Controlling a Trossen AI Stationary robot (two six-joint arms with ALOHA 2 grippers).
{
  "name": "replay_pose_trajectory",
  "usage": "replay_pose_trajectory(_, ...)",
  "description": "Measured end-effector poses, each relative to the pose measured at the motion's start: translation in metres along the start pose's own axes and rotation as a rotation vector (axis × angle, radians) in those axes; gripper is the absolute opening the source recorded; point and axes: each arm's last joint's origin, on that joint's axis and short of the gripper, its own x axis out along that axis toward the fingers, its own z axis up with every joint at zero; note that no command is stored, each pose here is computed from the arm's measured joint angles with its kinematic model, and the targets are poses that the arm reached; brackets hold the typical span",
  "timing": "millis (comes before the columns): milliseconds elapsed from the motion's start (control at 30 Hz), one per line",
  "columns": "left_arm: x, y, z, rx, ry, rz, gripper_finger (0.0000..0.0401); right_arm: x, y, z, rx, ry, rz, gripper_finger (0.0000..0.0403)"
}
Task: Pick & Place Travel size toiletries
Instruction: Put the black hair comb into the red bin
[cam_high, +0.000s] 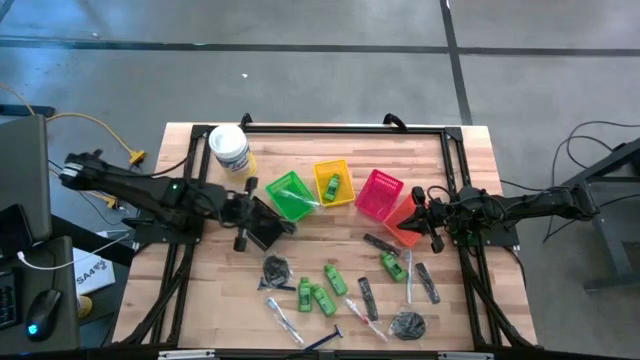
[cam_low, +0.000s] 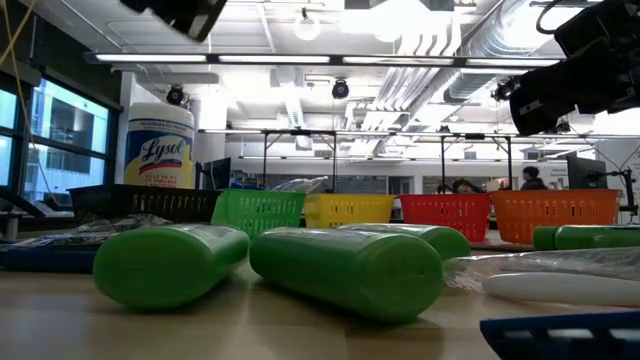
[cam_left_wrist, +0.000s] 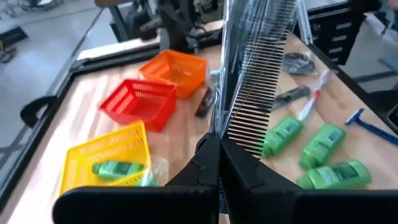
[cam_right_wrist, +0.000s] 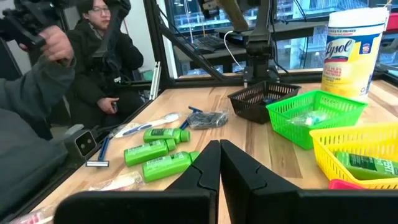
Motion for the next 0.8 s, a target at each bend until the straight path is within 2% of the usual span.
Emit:
replay_pose_trajectory(100, -0.001, -0.001, -0.01, -0.024, -0.03, 0.005, 0.0, 0.0, 0.0, 0.0, 0.003, 0.0, 0.001, 0.0003)
replay_pose_trajectory(300, 0.003, -0.003, -0.032, -0.016, 0.003, 0.002, 0.0, 0.0, 0.0, 0.0, 0.004, 0.001, 0.002, 0.0003)
replay_pose_trajectory(667, 0.004, -0.003, -0.029, -0.03, -0.064, 0.001, 0.0, 0.0, 0.0, -0.001, 0.004, 0.009, 0.002, 0.0003)
replay_pose_trajectory(800, 0.011, -0.004, -0.029, -0.084, -0.066, 0.01, 0.0, 0.0, 0.0, -0.001, 0.003, 0.009, 0.002, 0.0003)
